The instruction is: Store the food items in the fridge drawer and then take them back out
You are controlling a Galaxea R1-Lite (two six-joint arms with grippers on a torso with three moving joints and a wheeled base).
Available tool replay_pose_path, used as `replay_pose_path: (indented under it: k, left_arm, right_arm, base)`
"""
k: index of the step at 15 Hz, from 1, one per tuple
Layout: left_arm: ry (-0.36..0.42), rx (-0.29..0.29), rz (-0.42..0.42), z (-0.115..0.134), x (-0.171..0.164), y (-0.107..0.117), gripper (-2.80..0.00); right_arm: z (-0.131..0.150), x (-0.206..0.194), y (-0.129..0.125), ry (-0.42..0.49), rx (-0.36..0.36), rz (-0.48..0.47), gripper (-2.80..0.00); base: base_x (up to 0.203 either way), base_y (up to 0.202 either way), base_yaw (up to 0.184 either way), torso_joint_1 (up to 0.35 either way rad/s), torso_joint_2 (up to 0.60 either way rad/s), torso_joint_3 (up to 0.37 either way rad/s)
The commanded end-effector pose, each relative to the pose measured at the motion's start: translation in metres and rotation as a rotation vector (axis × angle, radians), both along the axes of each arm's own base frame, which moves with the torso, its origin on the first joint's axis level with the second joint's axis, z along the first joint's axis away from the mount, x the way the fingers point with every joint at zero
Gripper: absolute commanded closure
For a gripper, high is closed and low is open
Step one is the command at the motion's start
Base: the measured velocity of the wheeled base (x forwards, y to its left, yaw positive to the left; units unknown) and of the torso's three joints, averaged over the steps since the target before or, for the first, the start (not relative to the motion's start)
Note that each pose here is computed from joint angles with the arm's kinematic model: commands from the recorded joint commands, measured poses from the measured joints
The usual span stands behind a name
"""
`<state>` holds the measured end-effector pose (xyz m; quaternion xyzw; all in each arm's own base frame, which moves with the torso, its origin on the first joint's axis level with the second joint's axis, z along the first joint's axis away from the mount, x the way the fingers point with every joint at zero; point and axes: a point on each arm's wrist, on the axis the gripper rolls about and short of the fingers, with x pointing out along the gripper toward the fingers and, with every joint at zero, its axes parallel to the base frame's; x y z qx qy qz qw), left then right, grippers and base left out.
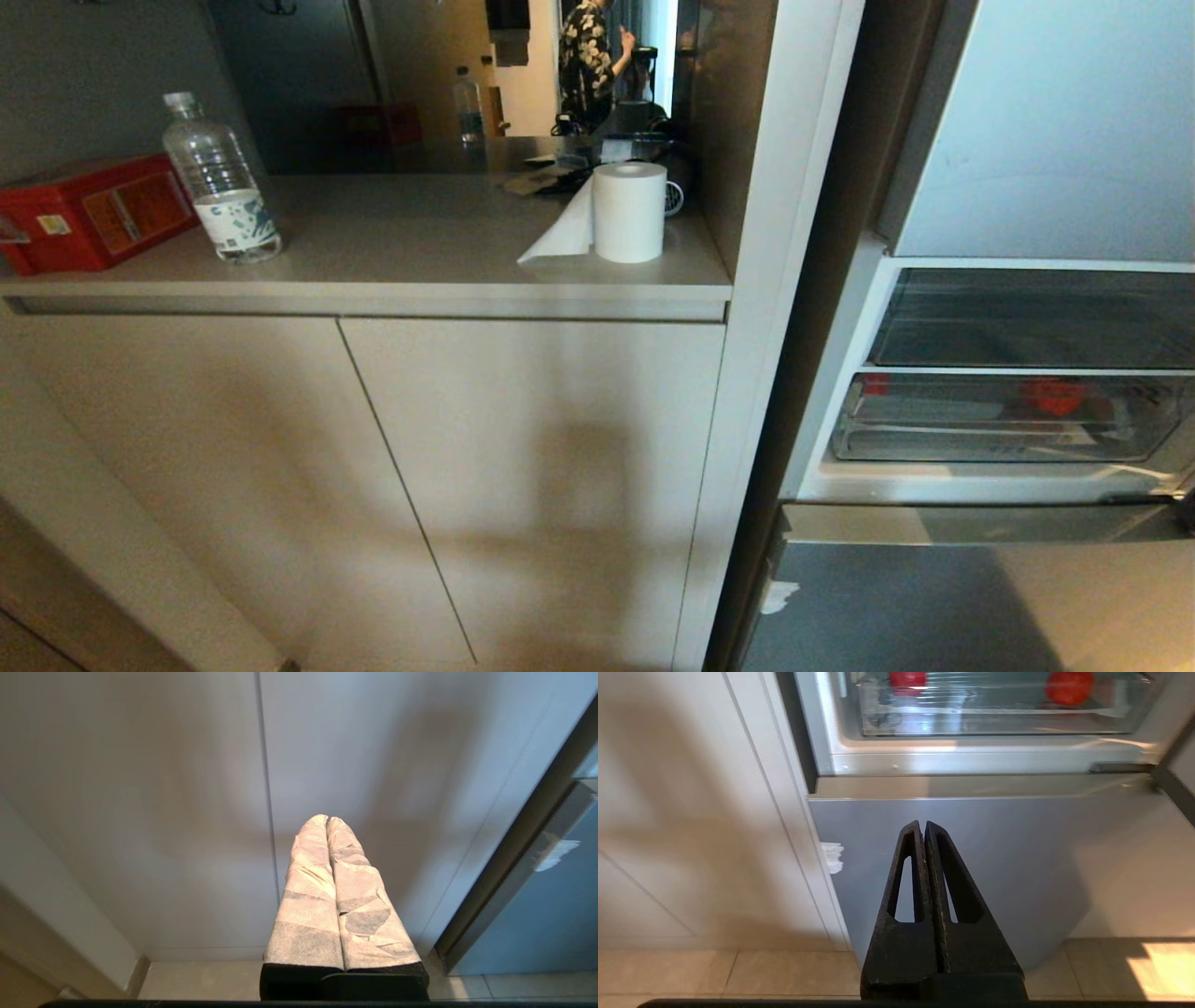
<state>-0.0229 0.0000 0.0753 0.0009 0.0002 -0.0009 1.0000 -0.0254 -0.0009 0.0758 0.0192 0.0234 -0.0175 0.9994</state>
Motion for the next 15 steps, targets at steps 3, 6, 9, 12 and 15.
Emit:
replay_pose_path:
  k: [3,6,9,12,15]
  left_arm:
    - [0.003,0.000,0.000,0.000,0.000,0.000,0.00]
    - [0.001,0.000,0.000,0.000,0.000,0.000,0.00]
    - [0.003,0.000,0.000,0.000,0.000,0.000,0.00]
    - [0.003,0.000,0.000,0.000,0.000,0.000,0.00]
    - [0.003,0.000,0.000,0.000,0.000,0.000,0.00]
  right_arm:
    - [0.000,0.000,0.001,0.004,-0.062,0.029,0.00]
    - [0.010,0.000,0.001,0.005,-0.067,0.034,0.00]
    - [0.045,0.019,0.001,0.143,-0.030,0.035,0.00]
    - [0.078,0.070,0.001,0.340,0.034,0.027,0.00]
    - [0.085,0.128,0.001,0.429,0.066,0.020,0.00]
  base:
    - [0.000,0.000,0.000,0.000,0.00,0.000]
    - [0.000,0.000,0.000,0.000,0.00,0.000]
    - [0.000,0.000,0.000,0.000,0.00,0.000]
    - [0.000,0.000,0.000,0.000,0.00,0.000]
    - [0.000,0.000,0.000,0.000,0.00,0.000]
